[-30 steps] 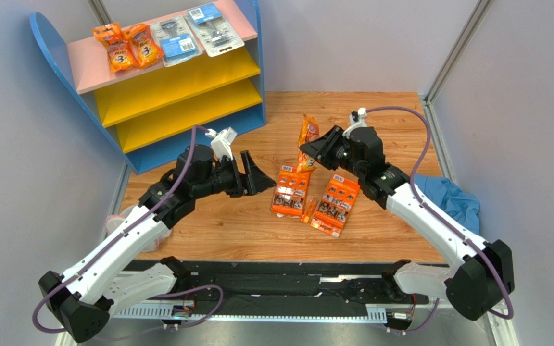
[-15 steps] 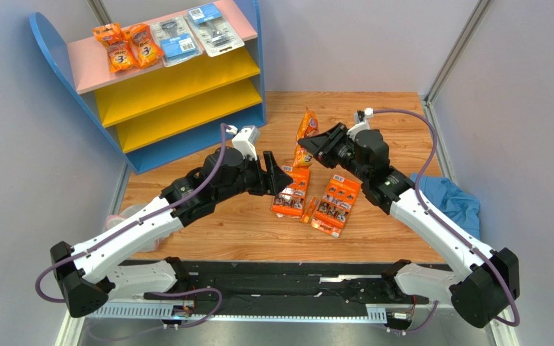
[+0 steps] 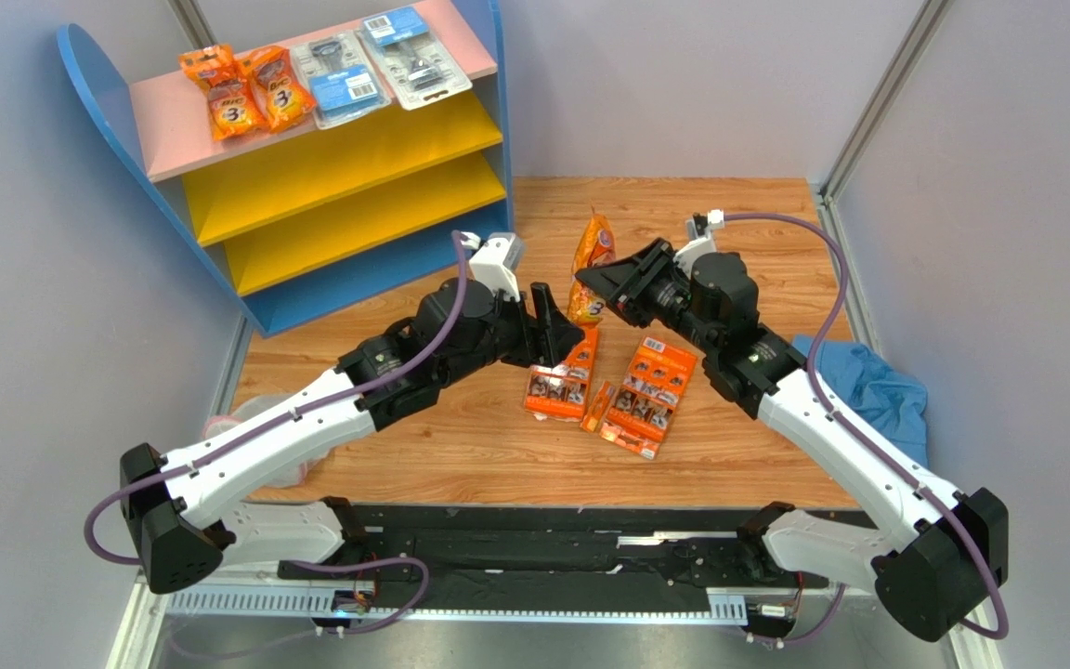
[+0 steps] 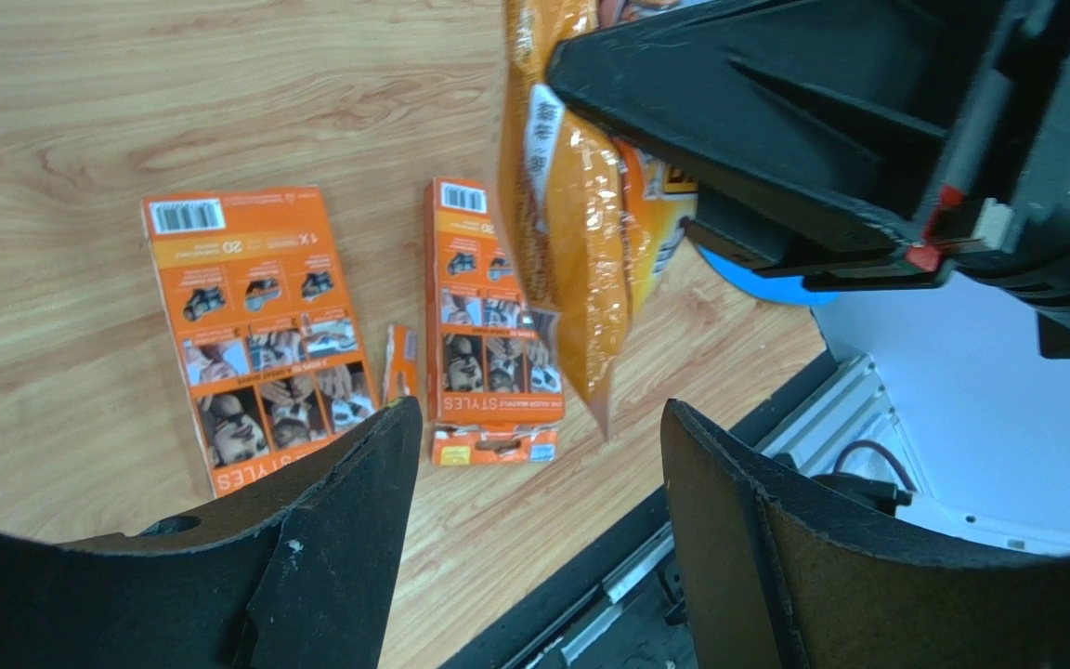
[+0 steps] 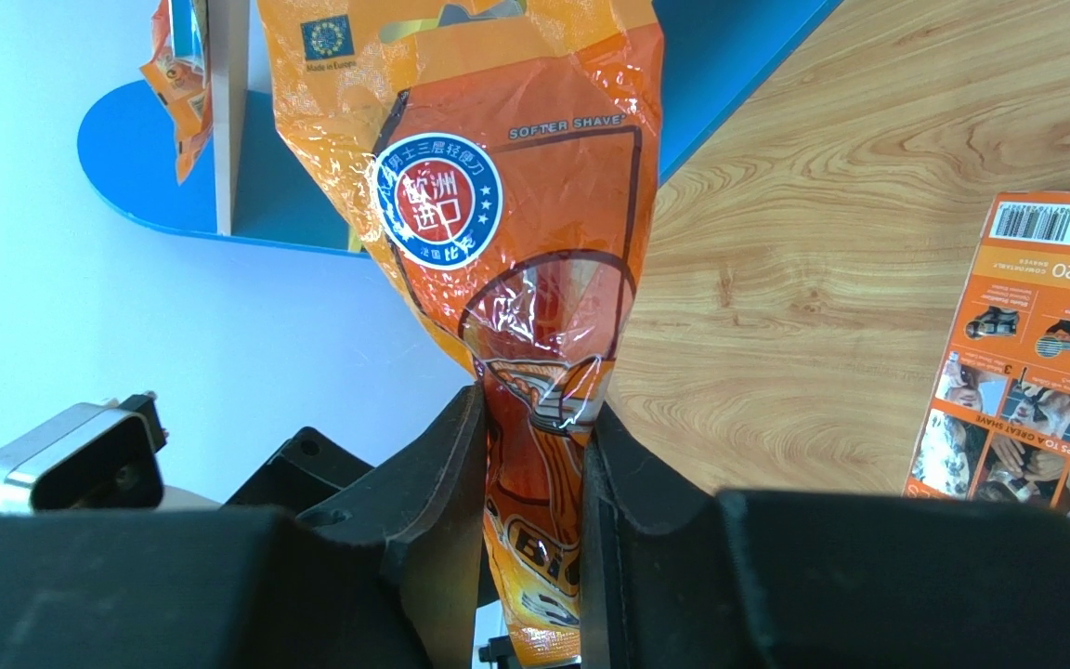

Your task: Place and organize the shaving razors onto the shelf

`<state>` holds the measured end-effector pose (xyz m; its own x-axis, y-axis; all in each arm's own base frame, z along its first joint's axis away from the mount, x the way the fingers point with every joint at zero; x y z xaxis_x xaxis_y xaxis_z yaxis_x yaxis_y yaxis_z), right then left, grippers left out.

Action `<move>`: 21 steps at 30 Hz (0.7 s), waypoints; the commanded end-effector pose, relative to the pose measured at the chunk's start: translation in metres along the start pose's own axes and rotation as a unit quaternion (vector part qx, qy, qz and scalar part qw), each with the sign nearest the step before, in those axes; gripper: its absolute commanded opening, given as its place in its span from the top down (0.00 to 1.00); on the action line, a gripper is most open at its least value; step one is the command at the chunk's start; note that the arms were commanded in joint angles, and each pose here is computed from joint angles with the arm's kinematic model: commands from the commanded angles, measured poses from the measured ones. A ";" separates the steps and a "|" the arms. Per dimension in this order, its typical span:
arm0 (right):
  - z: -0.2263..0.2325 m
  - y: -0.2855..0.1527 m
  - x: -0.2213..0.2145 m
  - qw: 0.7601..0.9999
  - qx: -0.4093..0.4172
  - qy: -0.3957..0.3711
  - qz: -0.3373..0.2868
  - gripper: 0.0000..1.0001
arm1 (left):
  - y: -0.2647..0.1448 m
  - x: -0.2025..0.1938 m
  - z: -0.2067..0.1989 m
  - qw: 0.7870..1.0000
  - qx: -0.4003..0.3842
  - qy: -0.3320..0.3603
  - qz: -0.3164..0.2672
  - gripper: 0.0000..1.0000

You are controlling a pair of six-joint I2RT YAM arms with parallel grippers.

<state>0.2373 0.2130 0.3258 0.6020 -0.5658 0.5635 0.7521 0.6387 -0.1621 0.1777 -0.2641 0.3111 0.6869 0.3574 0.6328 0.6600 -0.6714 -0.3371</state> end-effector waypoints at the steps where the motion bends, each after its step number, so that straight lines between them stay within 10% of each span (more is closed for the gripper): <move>1: 0.013 -0.005 0.006 0.999 0.032 0.004 -0.012 1.00 | -0.006 0.019 -0.026 0.998 -0.055 0.014 -0.039 0.28; 11: 0.018 -0.004 0.001 0.998 0.053 0.015 0.018 1.00 | 0.017 0.012 -0.029 0.998 -0.062 0.012 -0.024 0.37; 21: 0.023 -0.011 0.002 0.998 0.061 0.022 0.020 1.00 | 0.018 0.007 -0.026 0.998 -0.067 0.006 -0.021 0.84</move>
<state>0.2299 0.2170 0.3282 0.6593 -0.5425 0.5206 0.6991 0.6971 -0.1588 0.1894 -0.2880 0.3109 0.6811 0.3491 0.6436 0.6435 -0.7047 -0.2988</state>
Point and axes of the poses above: each gripper's point midway between its finger pads, its own y axis out along the fingers, its own z axis along the line the jaws close on, x = y × z, the point moved 8 cm from there along -y, back along the fingers, and after that the axes turned 13 degrees about -y, right-handed, at the moved point
